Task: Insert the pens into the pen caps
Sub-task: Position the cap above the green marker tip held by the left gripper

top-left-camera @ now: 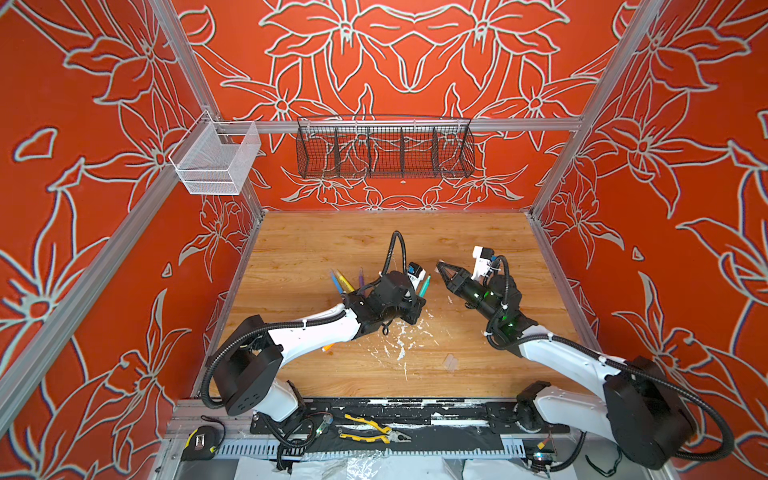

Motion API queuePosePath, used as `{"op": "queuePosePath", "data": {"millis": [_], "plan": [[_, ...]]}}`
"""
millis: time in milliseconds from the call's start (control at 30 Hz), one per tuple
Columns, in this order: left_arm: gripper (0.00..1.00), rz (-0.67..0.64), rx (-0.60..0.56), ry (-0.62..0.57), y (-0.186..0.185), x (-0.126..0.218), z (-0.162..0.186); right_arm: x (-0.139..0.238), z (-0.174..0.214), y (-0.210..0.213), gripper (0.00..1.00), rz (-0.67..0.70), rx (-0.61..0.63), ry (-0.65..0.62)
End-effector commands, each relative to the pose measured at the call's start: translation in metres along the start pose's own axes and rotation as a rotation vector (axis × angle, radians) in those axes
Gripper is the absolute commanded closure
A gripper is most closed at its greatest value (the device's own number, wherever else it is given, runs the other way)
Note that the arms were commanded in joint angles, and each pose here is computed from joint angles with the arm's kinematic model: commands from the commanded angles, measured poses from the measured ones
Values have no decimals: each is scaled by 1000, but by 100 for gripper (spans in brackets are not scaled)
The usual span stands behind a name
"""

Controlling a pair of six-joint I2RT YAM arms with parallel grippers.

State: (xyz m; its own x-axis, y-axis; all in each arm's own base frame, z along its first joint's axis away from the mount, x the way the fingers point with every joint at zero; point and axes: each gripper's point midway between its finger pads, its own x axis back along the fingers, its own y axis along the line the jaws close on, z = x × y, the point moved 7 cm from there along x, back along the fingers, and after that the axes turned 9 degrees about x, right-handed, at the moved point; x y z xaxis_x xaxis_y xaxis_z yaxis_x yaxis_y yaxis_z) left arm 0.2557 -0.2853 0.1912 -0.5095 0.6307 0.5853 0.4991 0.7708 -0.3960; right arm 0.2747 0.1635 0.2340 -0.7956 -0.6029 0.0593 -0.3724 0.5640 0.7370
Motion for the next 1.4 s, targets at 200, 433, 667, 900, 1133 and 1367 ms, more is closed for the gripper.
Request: {"op": "queuePosePath", "data": {"millis": [200, 433, 667, 900, 1133, 1367], "plan": [[100, 43, 11, -6, -6, 3, -5, -6, -5, 8, 100, -53, -10, 4], [100, 62, 9, -2, -8, 3, -5, -9, -4, 7, 100, -56, -7, 15], [100, 59, 12, -8, -8, 5, -5, -12, -1, 7, 100, -76, -15, 30], [100, 60, 31, -8, -4, 5, -6, -14, 2, 12, 100, -154, -7, 45], [100, 85, 68, -28, 3, 12, -10, -14, 5, 14, 100, -194, -9, 46], [100, 126, 51, -66, 0, 23, -10, -22, 9, 10, 100, -198, -22, 78]]}}
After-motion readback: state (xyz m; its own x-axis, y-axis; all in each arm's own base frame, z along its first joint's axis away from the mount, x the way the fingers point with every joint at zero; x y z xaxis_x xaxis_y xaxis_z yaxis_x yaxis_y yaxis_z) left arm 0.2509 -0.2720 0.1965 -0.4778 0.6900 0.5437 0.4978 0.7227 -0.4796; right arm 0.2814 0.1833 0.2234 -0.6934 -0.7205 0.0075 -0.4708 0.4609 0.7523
